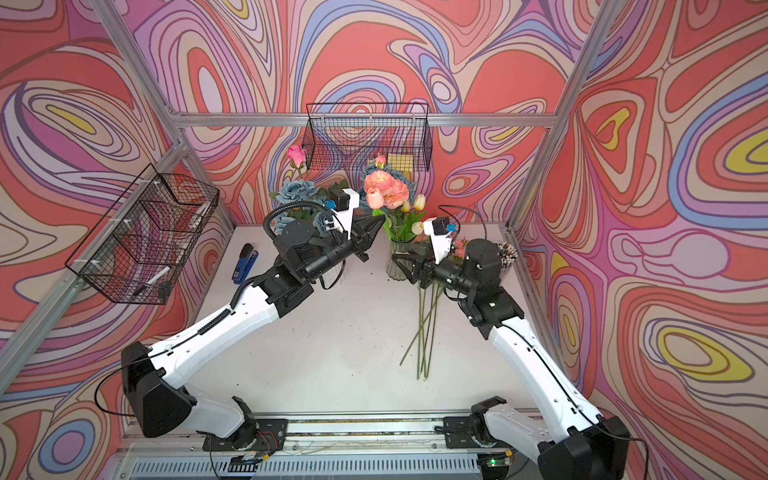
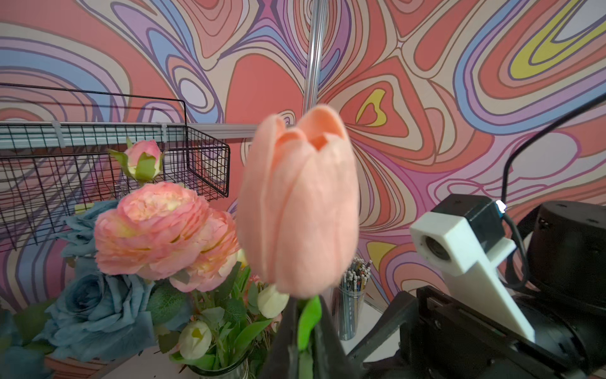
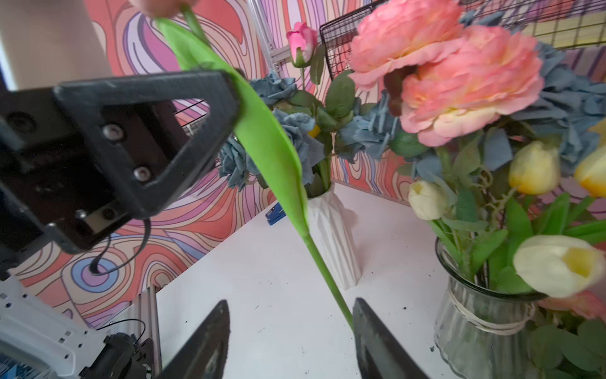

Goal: Pick out pink flowers from the vase
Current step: Pick up the flower from the vase.

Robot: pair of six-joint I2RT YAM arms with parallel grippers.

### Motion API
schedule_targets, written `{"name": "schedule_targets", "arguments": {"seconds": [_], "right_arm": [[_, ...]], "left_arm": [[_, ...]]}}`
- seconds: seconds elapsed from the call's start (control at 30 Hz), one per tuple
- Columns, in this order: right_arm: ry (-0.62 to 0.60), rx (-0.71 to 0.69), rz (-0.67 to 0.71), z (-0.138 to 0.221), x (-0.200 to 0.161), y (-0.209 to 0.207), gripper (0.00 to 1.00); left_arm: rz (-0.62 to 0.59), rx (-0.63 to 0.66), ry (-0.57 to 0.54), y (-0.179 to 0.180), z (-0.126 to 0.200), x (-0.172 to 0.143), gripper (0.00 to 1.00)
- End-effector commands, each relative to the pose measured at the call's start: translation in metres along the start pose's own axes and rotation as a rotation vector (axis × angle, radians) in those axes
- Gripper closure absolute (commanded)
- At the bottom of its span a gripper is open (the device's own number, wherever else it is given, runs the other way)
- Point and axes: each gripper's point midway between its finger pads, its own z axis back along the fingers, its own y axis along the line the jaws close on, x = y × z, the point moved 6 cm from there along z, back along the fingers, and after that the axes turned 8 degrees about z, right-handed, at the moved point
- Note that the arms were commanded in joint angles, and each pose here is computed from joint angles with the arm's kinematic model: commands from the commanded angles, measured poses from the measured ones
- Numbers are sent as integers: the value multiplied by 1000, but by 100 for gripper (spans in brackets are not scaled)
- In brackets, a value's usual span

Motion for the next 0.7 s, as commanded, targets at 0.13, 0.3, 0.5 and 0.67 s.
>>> {"name": "schedule_targets", "arguments": {"seconds": [0.13, 0.3, 0.5, 0.67], "right_arm": [[9, 70, 0, -8, 1, 8, 50], [22, 65, -17, -13, -3, 4, 57], [29, 87, -35, -23, -6, 5, 63], [34, 99, -40, -28, -6, 8, 84]], "left_arm": [[144, -84, 9, -1, 18, 24, 89], [222, -149, 32, 0, 20, 26, 89], [257, -191, 40, -1, 18, 22, 90], [251, -185, 37, 1, 19, 21, 90]]}}
